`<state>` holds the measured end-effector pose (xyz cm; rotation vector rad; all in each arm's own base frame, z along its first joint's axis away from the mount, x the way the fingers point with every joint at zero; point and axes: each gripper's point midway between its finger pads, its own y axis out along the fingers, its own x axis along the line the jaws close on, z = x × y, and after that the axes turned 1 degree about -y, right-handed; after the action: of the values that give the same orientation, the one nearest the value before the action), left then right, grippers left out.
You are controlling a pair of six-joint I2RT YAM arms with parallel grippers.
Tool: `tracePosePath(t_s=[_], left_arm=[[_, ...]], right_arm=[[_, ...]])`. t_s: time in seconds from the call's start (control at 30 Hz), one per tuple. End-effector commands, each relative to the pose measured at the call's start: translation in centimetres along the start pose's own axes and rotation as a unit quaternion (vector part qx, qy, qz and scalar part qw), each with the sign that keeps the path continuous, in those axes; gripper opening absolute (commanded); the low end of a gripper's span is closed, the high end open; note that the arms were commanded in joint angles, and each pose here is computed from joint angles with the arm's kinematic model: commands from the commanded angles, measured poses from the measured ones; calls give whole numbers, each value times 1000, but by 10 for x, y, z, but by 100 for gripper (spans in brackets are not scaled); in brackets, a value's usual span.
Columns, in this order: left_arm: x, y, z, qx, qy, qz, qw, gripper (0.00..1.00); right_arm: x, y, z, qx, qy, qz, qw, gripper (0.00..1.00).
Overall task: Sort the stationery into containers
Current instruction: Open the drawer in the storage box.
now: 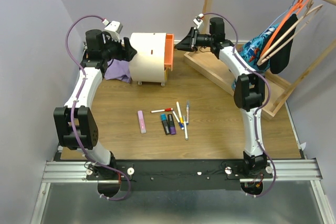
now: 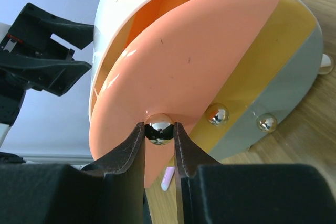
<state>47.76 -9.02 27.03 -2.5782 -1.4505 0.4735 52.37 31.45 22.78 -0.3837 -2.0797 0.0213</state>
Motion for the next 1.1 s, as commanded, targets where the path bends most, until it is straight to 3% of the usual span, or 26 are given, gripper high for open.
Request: tracePosePath(t_s=[0.0, 0.8, 0.9, 0.97, 1.07], left_arm=[[8, 6, 8, 8, -2, -15, 1000, 78], [8, 12, 5, -1, -15, -10, 1000, 78], [7, 11, 5, -2, -14, -8, 1000, 78], [7, 11, 6, -1, -14, -7, 1000, 78], [7, 10, 6, -1, -13, -8, 1000, 78]], right_arm=[[-7, -20, 1, 3, 7, 21, 1000, 20], [-17, -40, 4, 0, 10, 48, 999, 20], [-18, -40, 3, -1, 6, 50, 999, 24], [-18, -40, 2, -2, 7, 50, 999, 32], [-17, -40, -2, -6, 1, 51, 999, 33]])
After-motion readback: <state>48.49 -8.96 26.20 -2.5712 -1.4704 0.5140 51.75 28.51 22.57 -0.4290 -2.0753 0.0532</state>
